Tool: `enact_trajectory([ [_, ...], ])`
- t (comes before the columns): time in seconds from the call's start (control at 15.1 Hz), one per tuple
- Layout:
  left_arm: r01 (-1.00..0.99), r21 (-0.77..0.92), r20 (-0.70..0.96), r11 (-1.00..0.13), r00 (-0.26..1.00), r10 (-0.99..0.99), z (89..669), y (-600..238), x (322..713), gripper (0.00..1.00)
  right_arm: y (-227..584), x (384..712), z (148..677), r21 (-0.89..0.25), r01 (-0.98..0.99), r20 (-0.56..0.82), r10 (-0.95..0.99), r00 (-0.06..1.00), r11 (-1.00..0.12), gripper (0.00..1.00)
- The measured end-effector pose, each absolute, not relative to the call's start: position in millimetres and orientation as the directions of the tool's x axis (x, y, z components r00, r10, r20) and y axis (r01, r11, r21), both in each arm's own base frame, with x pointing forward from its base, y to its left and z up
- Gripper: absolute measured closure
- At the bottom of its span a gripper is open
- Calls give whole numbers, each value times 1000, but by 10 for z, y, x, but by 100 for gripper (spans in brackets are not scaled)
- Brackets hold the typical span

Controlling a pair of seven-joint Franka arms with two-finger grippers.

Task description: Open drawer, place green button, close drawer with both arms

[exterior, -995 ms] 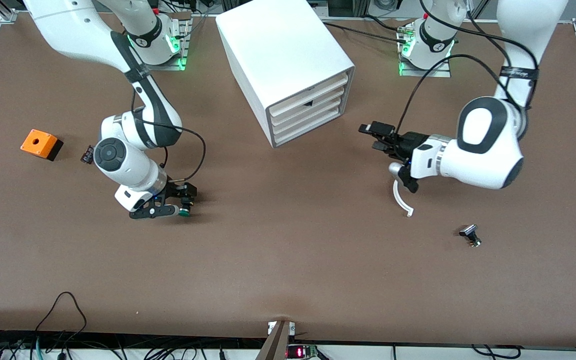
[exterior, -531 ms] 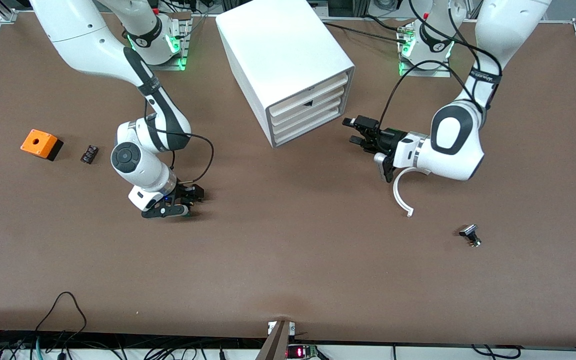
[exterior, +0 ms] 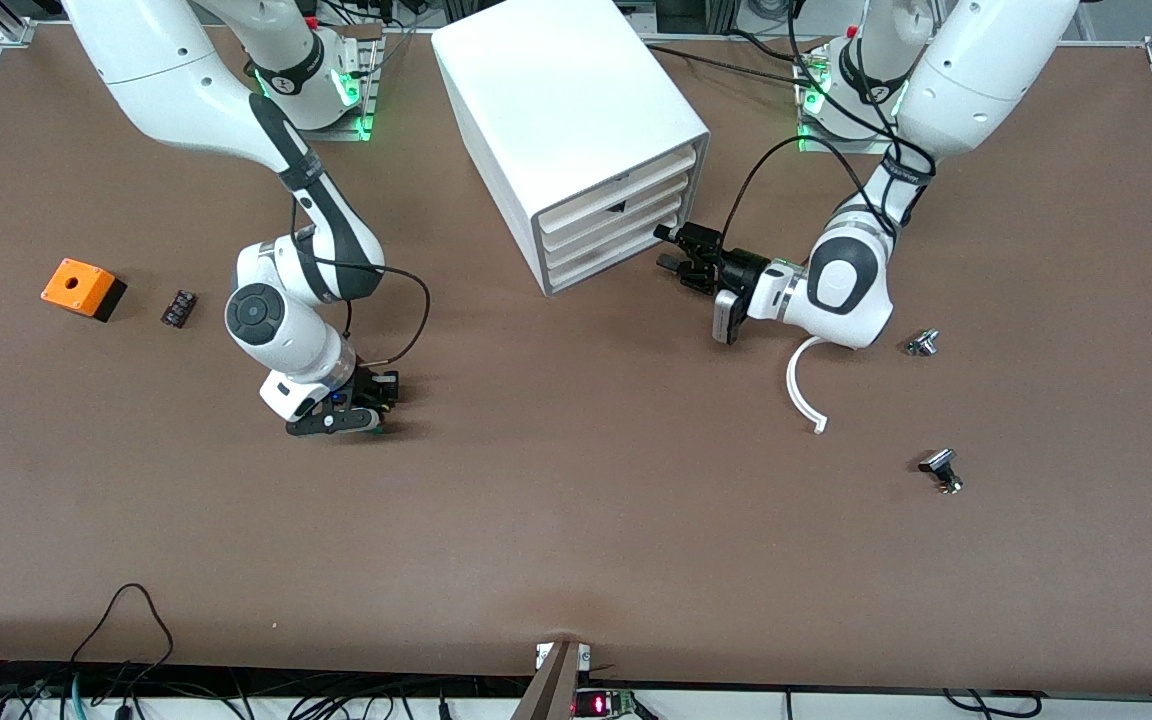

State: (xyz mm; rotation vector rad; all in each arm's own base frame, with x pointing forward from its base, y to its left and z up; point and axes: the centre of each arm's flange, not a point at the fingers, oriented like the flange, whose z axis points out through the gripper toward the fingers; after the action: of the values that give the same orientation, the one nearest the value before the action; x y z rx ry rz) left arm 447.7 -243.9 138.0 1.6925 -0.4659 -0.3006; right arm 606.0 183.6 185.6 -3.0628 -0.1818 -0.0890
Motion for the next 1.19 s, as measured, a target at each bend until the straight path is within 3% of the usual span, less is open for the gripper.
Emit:
enact_trajectory([
  [0.33, -88, 992, 38, -89, 889, -456, 1228, -2643, 4319, 31, 1894, 6150, 2068, -74, 14, 51, 10, 999, -997, 57],
  [0.93, -38, 994, -14, -99, 876, -481, 1067, -2775, 4020, 37, 2272, 6537, 3220, -30, -376, -56, -374, 926, -926, 57],
  [1.06, -33, 994, -21, -101, 871, -491, 1046, -2825, 3954, 41, 2373, 6570, 3440, -22, -460, -63, -458, 887, -888, 57],
  [1.19, -31, 994, -24, -102, 870, -493, 1042, -2855, 3930, 58, 2548, 6551, 3627, -17, -533, -72, -530, 845, -846, 57],
])
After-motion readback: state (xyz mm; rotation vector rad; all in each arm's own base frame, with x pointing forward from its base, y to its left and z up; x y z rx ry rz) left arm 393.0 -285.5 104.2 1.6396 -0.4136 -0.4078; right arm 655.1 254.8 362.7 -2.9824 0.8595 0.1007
